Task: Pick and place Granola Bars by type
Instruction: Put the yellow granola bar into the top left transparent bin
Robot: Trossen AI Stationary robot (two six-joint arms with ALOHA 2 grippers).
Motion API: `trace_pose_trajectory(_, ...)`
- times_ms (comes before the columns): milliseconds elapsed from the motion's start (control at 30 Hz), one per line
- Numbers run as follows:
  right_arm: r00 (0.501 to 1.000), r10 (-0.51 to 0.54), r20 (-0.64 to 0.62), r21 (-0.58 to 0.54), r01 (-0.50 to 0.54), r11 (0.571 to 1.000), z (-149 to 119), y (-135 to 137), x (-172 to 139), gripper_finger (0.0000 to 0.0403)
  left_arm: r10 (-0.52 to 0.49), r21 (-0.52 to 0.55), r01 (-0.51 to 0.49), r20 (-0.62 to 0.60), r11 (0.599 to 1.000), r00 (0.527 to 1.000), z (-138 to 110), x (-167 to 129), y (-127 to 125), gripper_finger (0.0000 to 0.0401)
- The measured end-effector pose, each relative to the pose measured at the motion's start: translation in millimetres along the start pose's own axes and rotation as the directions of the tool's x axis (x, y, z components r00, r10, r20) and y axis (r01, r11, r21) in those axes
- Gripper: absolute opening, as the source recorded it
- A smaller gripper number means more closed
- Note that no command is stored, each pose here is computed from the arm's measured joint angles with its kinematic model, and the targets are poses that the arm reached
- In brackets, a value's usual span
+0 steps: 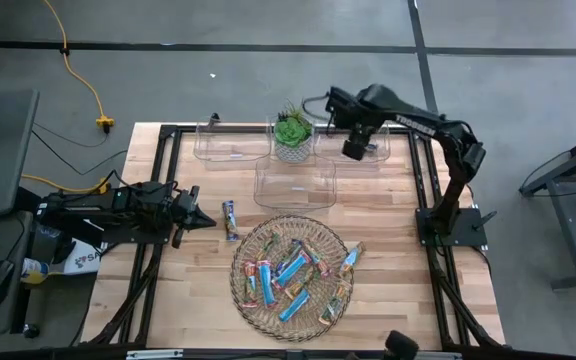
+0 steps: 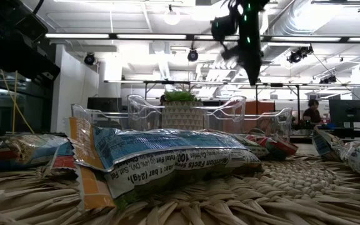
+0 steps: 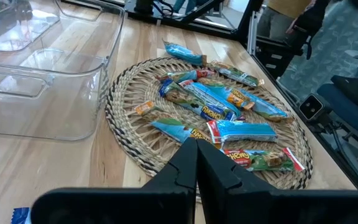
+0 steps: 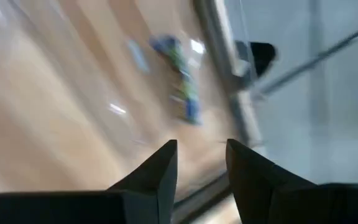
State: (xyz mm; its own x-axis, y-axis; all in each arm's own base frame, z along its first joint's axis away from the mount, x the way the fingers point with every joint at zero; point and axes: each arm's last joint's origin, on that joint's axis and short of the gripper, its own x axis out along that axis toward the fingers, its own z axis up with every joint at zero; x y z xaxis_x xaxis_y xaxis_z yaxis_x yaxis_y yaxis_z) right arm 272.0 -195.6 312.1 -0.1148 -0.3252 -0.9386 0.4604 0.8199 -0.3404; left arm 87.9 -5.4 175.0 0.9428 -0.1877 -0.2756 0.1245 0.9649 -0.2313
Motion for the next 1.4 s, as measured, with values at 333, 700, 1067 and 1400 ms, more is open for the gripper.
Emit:
trace_pose_trajectory(333,0.849,0.482,0.218,0.175,-0.52,0.836,-4.0,5.0,-86.4,0.0119,0.0,0.0,0.0,0.0,1.0,1.0,0.0,0.0,0.0,0.0001)
trace_pose_trajectory(700,0.706,0.663,0.247,0.096,-0.699,0.708,-31.0,76.4,-153.5,0.0119,-0.001,0.0,0.001,0.0,1.0,1.0,0.0,0.0,0.0,0.0001)
trace_pose_trajectory(1067,0.761,0.62,0.191,0.327,-0.645,0.69,-83.1,179.7,-190.7,0.0119,-0.001,0.0,0.001,0.0,1.0,1.0,0.1,0.0,-0.1,0.0001)
trace_pose_trajectory(1400,0.826,0.485,0.288,0.62,-0.547,0.563,-147.0,248.1,-201.3,0.0119,-0.002,0.0,0.002,-0.001,1.0,1.0,0.0,0.0,0.0,0.0001)
